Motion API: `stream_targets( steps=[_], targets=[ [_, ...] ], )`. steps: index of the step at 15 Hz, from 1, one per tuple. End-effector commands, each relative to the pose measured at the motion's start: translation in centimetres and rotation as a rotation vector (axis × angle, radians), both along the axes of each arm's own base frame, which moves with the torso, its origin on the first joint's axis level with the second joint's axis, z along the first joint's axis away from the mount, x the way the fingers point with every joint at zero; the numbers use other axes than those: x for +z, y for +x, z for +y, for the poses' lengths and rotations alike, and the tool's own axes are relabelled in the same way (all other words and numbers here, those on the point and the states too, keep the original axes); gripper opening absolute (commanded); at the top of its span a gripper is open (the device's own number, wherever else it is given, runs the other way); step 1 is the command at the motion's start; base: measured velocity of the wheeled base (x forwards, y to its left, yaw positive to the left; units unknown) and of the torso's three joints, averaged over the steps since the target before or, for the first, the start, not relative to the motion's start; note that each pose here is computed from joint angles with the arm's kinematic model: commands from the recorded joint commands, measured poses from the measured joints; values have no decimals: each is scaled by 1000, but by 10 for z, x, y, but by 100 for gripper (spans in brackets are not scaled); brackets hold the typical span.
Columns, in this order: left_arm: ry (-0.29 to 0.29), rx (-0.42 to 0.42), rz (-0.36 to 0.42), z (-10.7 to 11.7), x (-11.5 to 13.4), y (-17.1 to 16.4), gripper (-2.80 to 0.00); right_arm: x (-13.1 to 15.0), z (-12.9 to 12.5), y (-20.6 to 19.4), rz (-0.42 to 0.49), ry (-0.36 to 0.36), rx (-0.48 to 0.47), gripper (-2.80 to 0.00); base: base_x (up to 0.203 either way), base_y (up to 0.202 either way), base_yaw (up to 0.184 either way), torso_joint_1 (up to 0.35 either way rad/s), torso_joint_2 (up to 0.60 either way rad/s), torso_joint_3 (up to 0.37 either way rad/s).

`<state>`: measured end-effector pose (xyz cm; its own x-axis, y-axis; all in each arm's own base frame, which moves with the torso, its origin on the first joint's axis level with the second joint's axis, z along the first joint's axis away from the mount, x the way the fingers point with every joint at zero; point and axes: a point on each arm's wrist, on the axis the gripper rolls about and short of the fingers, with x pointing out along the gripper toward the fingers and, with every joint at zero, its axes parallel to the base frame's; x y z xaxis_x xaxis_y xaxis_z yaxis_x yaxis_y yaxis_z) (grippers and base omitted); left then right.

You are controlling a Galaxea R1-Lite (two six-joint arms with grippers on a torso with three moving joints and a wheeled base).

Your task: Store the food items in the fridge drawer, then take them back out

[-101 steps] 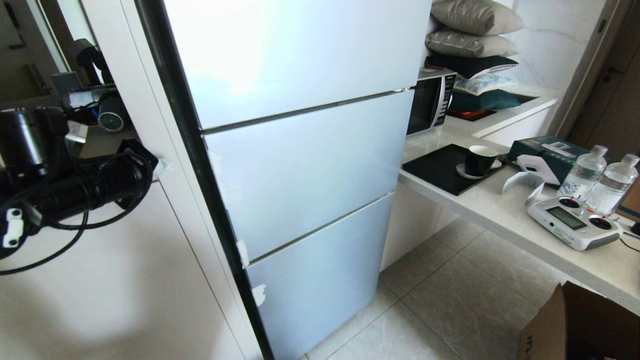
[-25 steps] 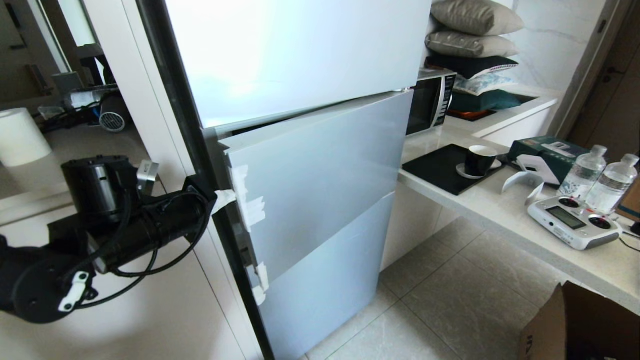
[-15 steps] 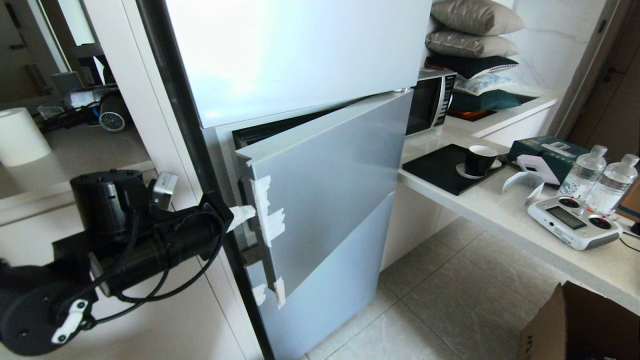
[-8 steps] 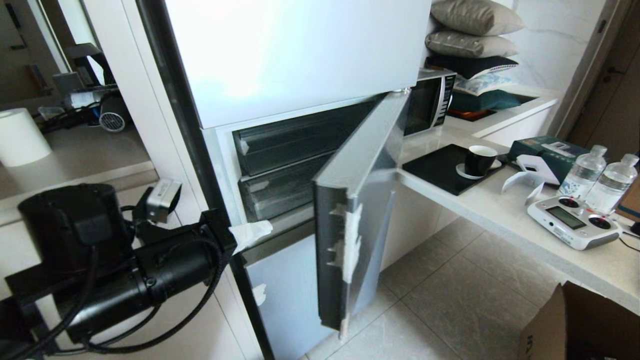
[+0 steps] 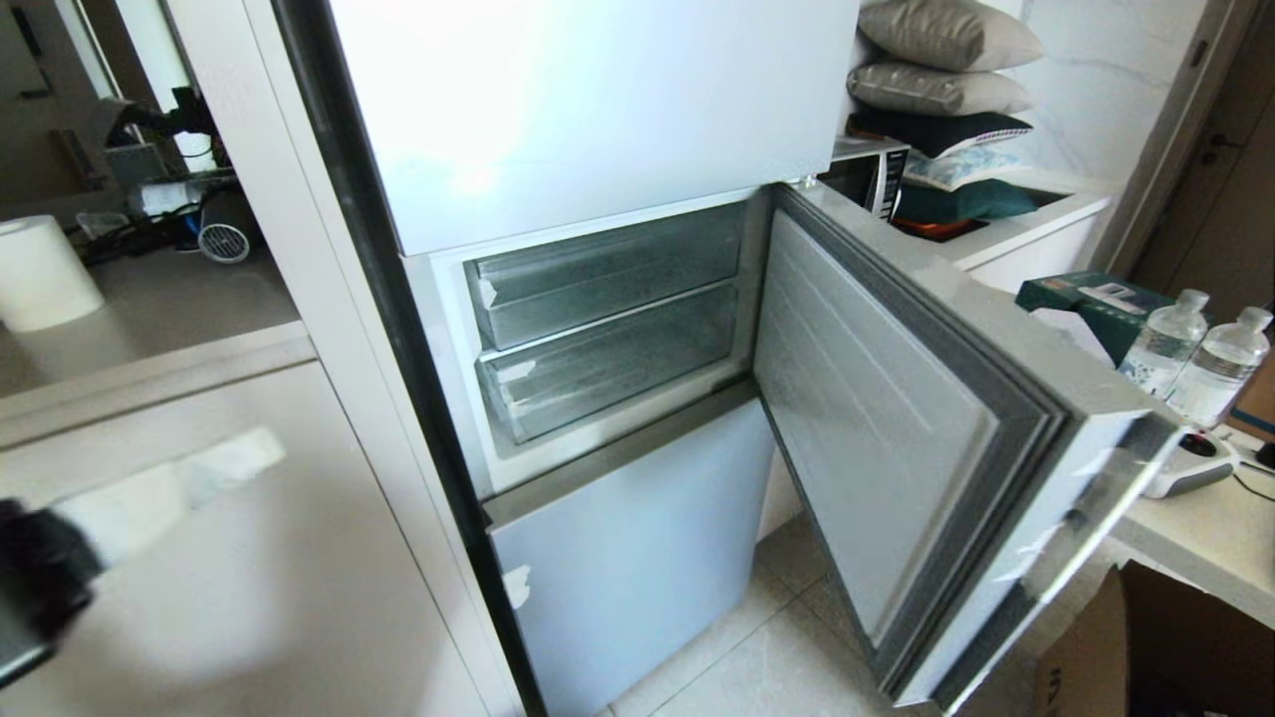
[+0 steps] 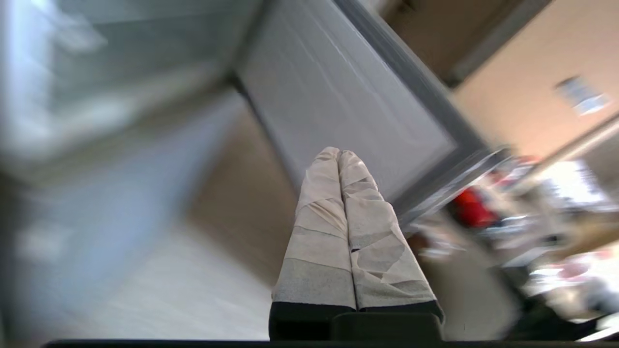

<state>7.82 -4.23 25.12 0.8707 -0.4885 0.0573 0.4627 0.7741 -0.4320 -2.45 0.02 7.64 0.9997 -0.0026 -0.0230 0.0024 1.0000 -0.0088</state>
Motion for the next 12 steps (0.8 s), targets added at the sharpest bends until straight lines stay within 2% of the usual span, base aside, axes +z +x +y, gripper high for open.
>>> stream_targets(
  steps=[1, 3, 4, 5, 6, 7, 8, 9, 10, 12],
  targets=[
    [94, 104, -109, 36, -2, -63, -280, 0, 0, 0, 0, 0, 1, -280, 0, 0, 0, 0, 0, 0],
    [202, 360, -111, 48, -20, -93, -280, 0, 0, 0, -2, 0, 1, -280, 0, 0, 0, 0, 0, 0],
    [254, 490, -83, 48, -37, -100, -280, 0, 0, 0, -2, 0, 1, -280, 0, 0, 0, 0, 0, 0],
    [305, 568, -12, 48, -61, -97, -280, 0, 0, 0, 0, 0, 1, -280, 0, 0, 0, 0, 0, 0],
    [364, 576, 76, 47, -90, -89, -280, 0, 0, 0, 0, 0, 1, -280, 0, 0, 0, 0, 0, 0],
    [435, 545, 156, 46, -121, -84, -280, 0, 0, 0, 0, 0, 1, -280, 0, 0, 0, 0, 0, 0],
    [500, 490, 224, 45, -147, -82, -280, 0, 0, 0, 0, 0, 1, -280, 0, 0, 0, 0, 0, 0],
    [533, 441, 269, 45, -163, -82, -280, 0, 0, 0, -2, 0, 1, -280, 0, 0, 0, 0, 0, 0],
    [555, 416, 293, 44, -169, -84, -280, 0, 0, 0, -1, 0, 1, -280, 0, 0, 0, 0, 0, 0],
    [578, 491, 309, 43, -168, -85, -280, 0, 0, 0, 0, 0, 1, -280, 0, 0, 0, 0, 0, 0]
  ],
)
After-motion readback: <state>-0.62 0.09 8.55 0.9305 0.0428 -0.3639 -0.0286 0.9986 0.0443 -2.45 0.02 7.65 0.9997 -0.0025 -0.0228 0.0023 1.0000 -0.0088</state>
